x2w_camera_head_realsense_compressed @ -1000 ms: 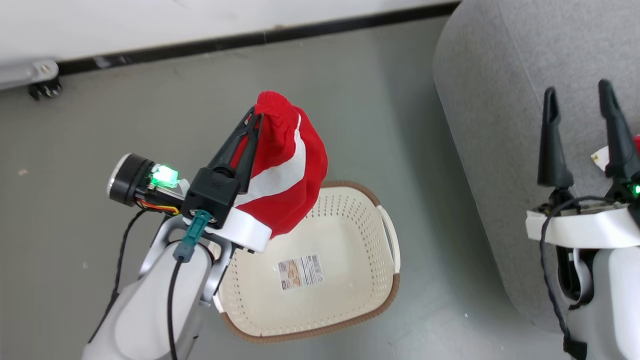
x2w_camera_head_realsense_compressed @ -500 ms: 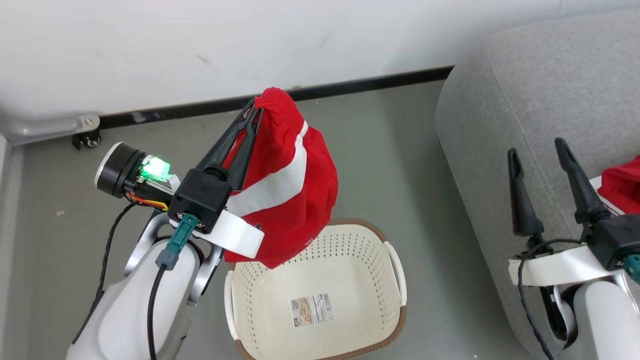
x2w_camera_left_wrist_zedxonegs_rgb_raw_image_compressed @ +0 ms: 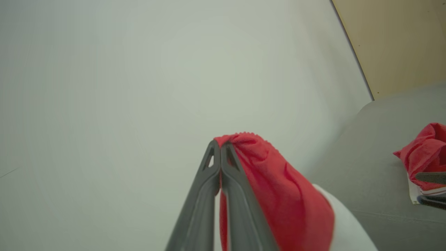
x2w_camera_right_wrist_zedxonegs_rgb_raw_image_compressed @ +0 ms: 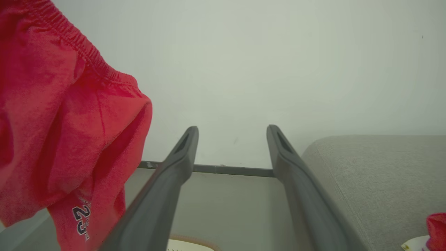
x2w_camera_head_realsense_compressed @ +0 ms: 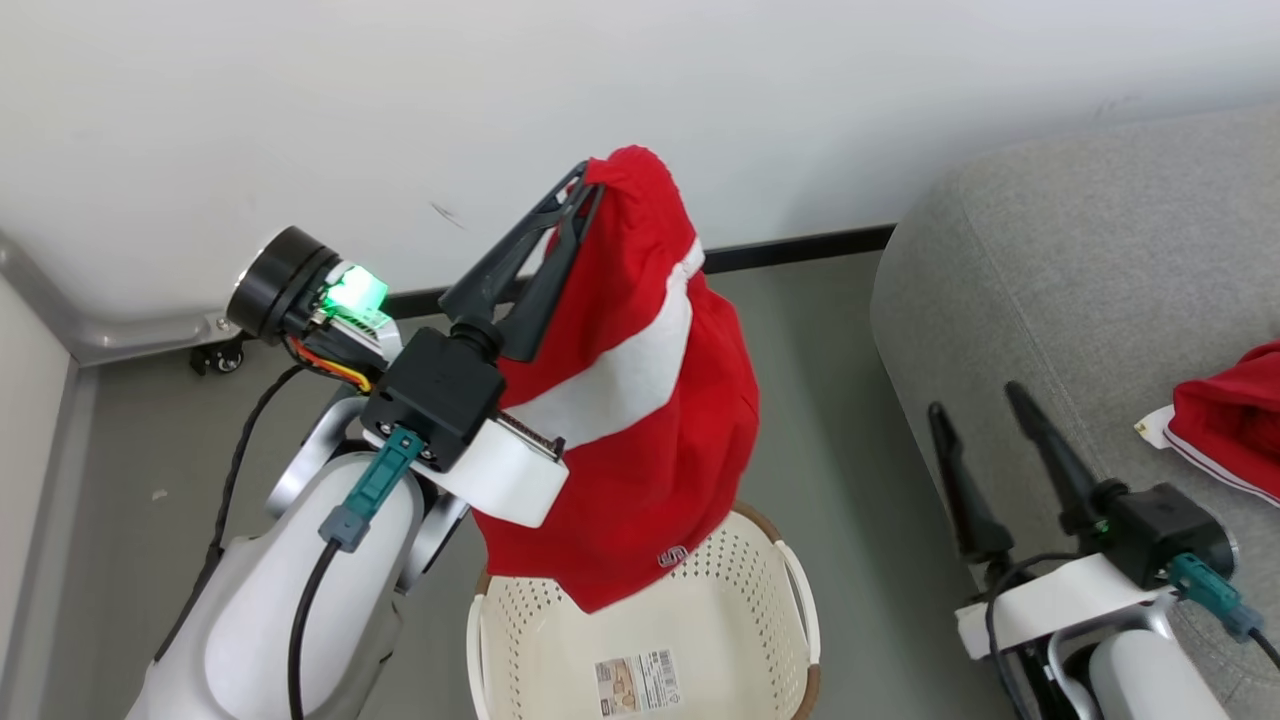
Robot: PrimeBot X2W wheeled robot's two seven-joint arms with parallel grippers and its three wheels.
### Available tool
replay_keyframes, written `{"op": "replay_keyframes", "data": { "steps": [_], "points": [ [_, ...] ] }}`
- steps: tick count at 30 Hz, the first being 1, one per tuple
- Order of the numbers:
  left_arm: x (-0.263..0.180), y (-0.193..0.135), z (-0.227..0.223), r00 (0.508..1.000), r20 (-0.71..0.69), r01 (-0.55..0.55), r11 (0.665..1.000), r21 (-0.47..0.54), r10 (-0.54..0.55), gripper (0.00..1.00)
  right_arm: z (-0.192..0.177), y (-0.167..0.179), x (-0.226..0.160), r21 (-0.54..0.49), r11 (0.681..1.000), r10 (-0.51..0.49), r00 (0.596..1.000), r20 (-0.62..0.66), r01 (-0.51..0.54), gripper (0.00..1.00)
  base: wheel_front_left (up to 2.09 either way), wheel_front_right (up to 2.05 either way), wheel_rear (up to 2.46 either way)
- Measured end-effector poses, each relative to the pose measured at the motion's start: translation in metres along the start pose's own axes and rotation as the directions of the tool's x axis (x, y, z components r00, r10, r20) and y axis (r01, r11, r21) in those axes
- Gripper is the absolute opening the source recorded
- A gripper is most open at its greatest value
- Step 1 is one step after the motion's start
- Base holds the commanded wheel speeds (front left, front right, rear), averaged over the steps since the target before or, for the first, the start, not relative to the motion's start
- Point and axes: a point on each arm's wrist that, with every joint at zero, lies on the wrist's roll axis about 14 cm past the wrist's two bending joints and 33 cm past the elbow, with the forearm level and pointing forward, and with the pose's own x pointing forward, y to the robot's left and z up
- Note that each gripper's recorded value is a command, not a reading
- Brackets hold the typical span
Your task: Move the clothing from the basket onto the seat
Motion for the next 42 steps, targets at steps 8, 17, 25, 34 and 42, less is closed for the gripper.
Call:
{"op": "replay_keyframes", "data": {
  "steps": [8,17,25,34,42],
  "points": [
    [0.006,-0.014,0.036,0.995,0.078,0.063,0.998,0.016,-0.064,0.00,-0.013,0.040,-0.011,0.087,0.986,0.149,0.985,-0.083,-0.142,1.00,0.00,0.00,0.00],
    [0.004,-0.028,0.056,0.988,0.114,0.104,0.994,0.025,-0.107,0.00,-0.022,0.075,-0.029,0.154,0.948,0.302,0.941,-0.155,-0.279,1.00,0.00,0.00,0.00],
    [0.002,-0.034,0.068,0.983,0.136,0.122,0.992,0.024,-0.125,0.00,-0.021,0.072,-0.032,0.188,0.932,0.342,0.921,-0.186,-0.309,1.00,0.00,0.00,0.00],
    [0.000,-0.038,0.073,0.981,0.144,0.130,0.991,0.020,-0.132,0.00,-0.003,0.097,-0.020,0.243,0.883,0.448,0.877,-0.177,-0.402,1.00,0.00,0.00,0.00],
    [0.000,-0.037,0.077,0.979,0.151,0.136,0.990,0.026,-0.138,0.00,-0.002,0.112,-0.016,0.309,0.844,0.507,0.841,-0.191,-0.439,0.99,0.00,0.00,0.00]
  ]
}}
